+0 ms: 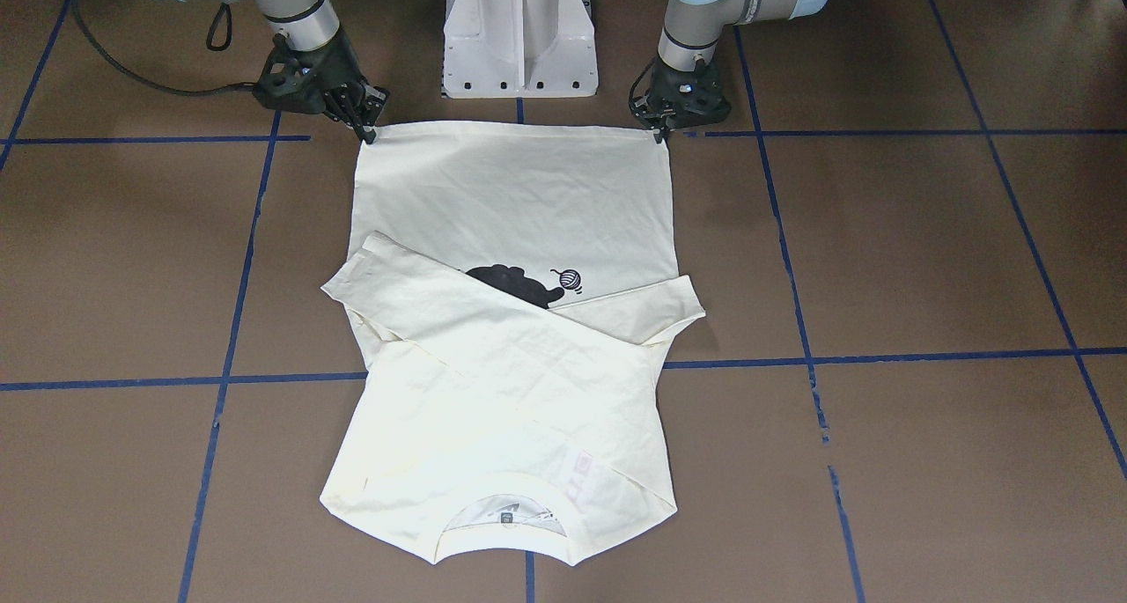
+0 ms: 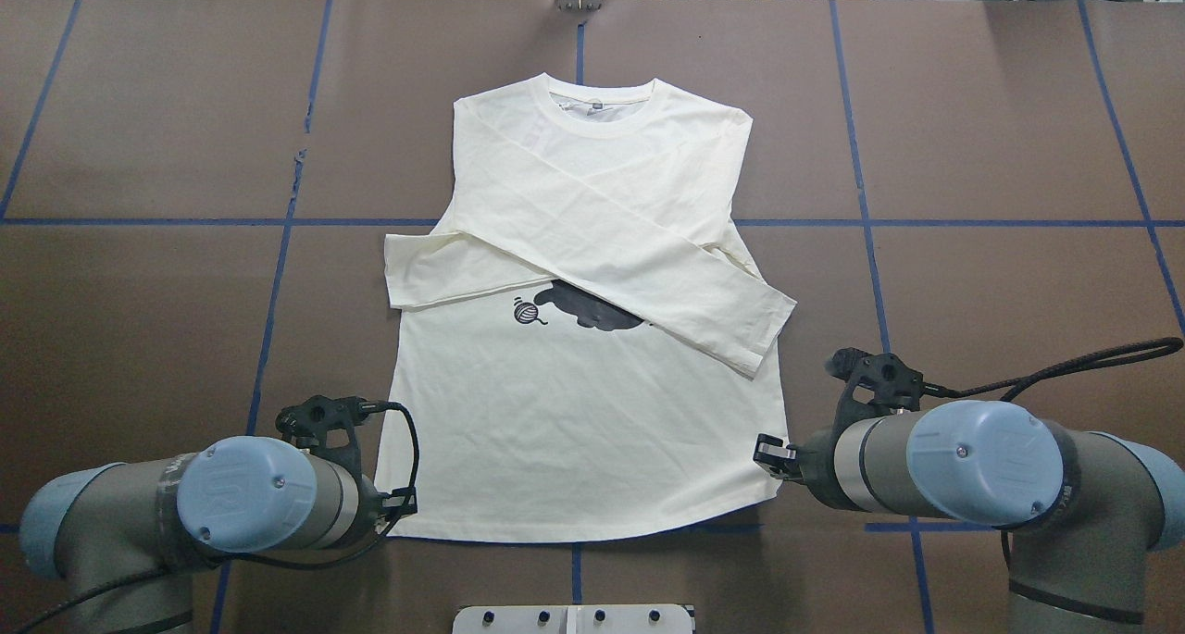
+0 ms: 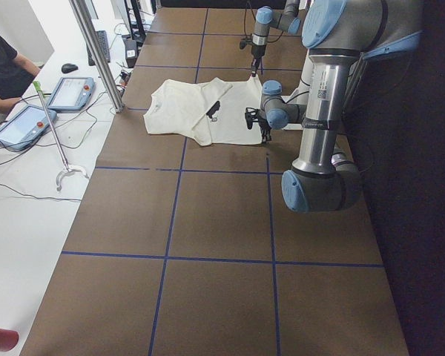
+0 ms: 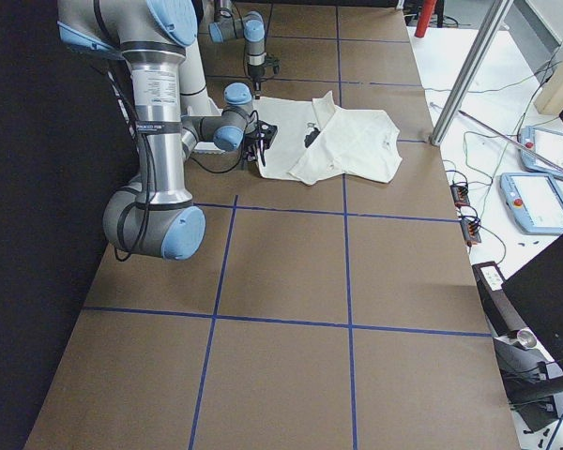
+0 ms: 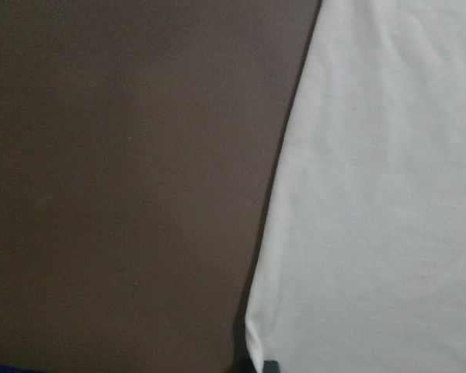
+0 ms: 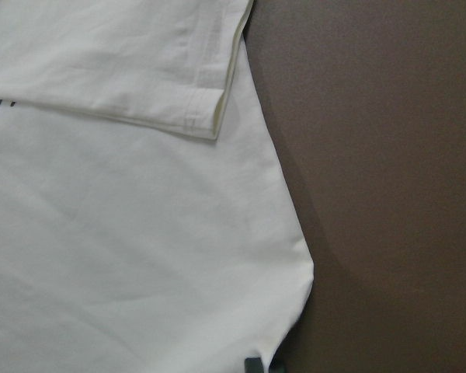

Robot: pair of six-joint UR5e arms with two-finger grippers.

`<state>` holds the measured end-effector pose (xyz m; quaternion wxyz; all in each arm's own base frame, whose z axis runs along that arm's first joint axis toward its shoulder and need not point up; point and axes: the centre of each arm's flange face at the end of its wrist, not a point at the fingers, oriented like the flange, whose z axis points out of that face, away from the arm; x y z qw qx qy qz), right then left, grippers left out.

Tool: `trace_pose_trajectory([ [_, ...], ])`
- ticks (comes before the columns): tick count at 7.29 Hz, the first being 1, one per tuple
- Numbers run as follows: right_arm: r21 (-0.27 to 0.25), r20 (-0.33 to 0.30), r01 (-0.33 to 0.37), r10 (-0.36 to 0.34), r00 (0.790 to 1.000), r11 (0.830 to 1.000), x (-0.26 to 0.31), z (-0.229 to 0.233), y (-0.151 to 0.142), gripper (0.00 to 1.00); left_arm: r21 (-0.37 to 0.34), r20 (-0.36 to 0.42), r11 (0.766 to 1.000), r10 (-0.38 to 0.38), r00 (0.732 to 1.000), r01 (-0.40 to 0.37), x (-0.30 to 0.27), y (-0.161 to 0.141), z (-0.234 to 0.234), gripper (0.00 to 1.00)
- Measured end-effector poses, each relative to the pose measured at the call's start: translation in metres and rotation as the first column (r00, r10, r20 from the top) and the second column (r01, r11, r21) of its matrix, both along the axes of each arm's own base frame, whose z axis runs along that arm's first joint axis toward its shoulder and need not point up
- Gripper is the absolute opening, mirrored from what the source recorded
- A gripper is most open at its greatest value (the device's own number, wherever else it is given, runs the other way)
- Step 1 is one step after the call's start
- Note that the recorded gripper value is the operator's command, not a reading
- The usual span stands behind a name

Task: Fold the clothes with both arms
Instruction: 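Grasp both hem corners with the left and right grippers, then lift the hem with both grippers and fold it toward the collar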

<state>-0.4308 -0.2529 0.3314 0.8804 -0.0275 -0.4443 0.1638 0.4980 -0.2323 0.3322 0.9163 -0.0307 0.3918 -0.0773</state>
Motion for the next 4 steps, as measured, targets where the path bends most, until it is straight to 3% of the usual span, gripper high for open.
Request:
trace_pose_trajectory([
  [2, -0.031, 0.032, 0.023, -0.022, 0.999, 0.999, 0.016, -0.01, -0.003, 0.0, -0.007, -0.022, 1.0, 0.026, 0.999, -0.026, -0.025, 0.008, -0.034, 0.0],
  [4, -0.055, 0.071, 0.085, -0.081, 0.994, 0.995, 0.038, -0.022, 0.014, 0.0, -0.003, -0.083, 0.999, 0.049, 0.995, -0.049, -0.053, 0.019, -0.07, 0.0],
])
